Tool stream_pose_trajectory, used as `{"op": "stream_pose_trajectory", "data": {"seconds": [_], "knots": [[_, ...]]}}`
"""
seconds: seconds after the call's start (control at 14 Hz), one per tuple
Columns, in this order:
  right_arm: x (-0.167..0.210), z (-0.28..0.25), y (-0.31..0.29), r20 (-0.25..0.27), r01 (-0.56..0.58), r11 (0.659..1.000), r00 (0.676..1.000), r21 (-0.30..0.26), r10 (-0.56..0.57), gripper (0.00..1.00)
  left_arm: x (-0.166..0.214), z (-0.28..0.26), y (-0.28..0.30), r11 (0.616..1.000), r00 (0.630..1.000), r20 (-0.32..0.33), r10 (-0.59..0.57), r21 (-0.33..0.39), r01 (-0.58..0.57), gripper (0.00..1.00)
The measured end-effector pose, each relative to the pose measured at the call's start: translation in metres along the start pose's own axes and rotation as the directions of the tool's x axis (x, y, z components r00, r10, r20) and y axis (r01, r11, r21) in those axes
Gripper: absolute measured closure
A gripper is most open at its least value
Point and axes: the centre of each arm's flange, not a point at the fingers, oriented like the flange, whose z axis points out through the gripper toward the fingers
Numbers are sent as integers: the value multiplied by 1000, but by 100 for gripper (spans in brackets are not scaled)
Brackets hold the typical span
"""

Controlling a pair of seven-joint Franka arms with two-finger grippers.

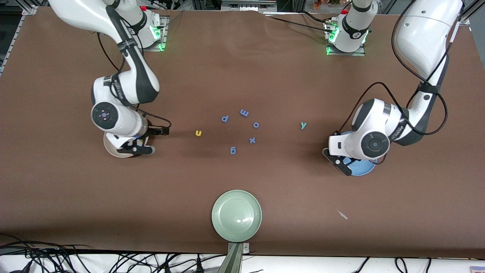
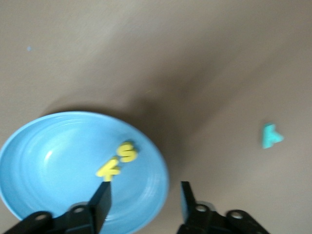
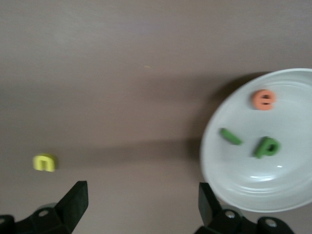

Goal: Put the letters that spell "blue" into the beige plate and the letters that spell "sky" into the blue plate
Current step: 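Grasp the yellow n with the right gripper while the left gripper grasps the y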

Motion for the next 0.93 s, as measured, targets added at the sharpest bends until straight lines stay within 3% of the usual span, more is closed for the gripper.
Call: {"op": "stream_pose_trajectory", "data": {"seconds": [0.21,0.43,0.93], "knots": [[-11,3,-46,-52,-37,999,998,31,39,0,14,-13,53,996,996,-2,-91,-24,91,1],[-30,30,-96,-75,-72,997,994,40,75,0,20,6,89,986,986,19,-165,-37,165,0],[-45,96,-124,-126,-88,994,987,71,97,0,7,95,141,976,974,-82,-211,-70,206,0]]}}
